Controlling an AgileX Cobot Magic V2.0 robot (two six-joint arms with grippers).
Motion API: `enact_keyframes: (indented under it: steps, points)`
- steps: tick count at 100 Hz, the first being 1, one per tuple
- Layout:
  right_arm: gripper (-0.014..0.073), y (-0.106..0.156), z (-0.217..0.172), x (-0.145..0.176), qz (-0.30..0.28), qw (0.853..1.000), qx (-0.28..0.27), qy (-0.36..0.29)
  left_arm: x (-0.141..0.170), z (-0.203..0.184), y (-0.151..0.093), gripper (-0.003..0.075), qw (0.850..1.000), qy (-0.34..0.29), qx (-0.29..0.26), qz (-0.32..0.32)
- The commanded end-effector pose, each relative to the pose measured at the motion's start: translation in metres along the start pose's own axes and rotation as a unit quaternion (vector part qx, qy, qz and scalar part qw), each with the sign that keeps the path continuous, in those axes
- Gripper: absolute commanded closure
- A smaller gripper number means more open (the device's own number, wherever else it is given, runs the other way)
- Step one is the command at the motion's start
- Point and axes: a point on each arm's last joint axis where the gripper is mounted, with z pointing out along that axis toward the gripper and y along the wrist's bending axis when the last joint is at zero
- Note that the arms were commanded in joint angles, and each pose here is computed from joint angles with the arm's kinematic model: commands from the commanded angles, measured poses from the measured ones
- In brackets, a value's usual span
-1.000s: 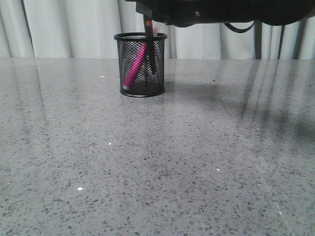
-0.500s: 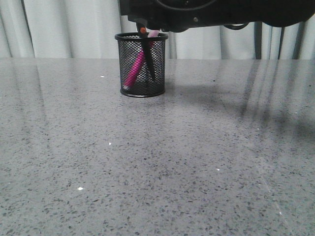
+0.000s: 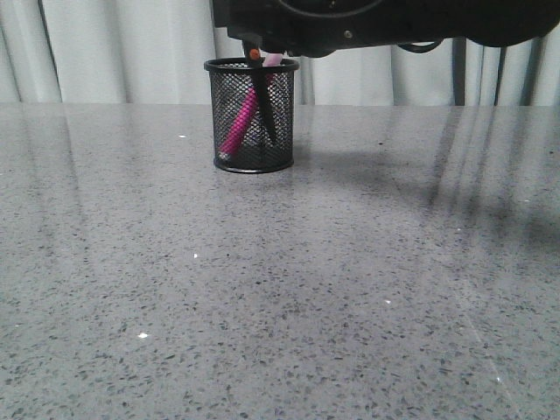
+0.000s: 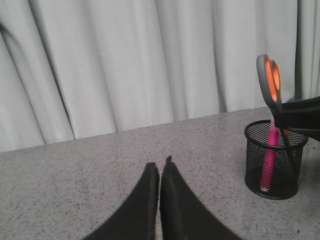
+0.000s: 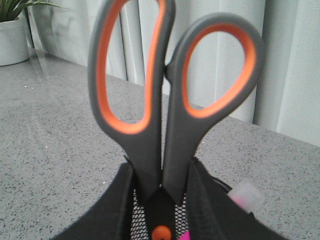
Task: Put pen and scissors into bin
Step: 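Lower the scissors blade-first into the cup and open the right gripper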
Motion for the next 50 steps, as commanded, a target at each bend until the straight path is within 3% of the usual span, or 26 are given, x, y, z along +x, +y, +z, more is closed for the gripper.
enact_keyframes:
  steps: [1,24,50]
  points:
    - [0.0634,0.0001,-0.0048,-0.0260,-0.011,0.999,-0.002,-0.043,-0.0117,-0.0007,0.0040,0.0742,0.999,-0.026,-0.019,-0.014]
    - [0.0476,0.0001,-0.0048,-0.0258,-0.011,0.999,-0.002,-0.042,-0.0117,-0.0007,0.0040,0.0742,0.999,-0.026,-0.019,-0.014]
    - [0.0400,0.0001,-0.0048,-0.0258,-0.011,0.999,-0.002,-0.042,-0.0117,-0.0007,0.0040,0.0742,0.999,-0.026,-0.019,-0.014]
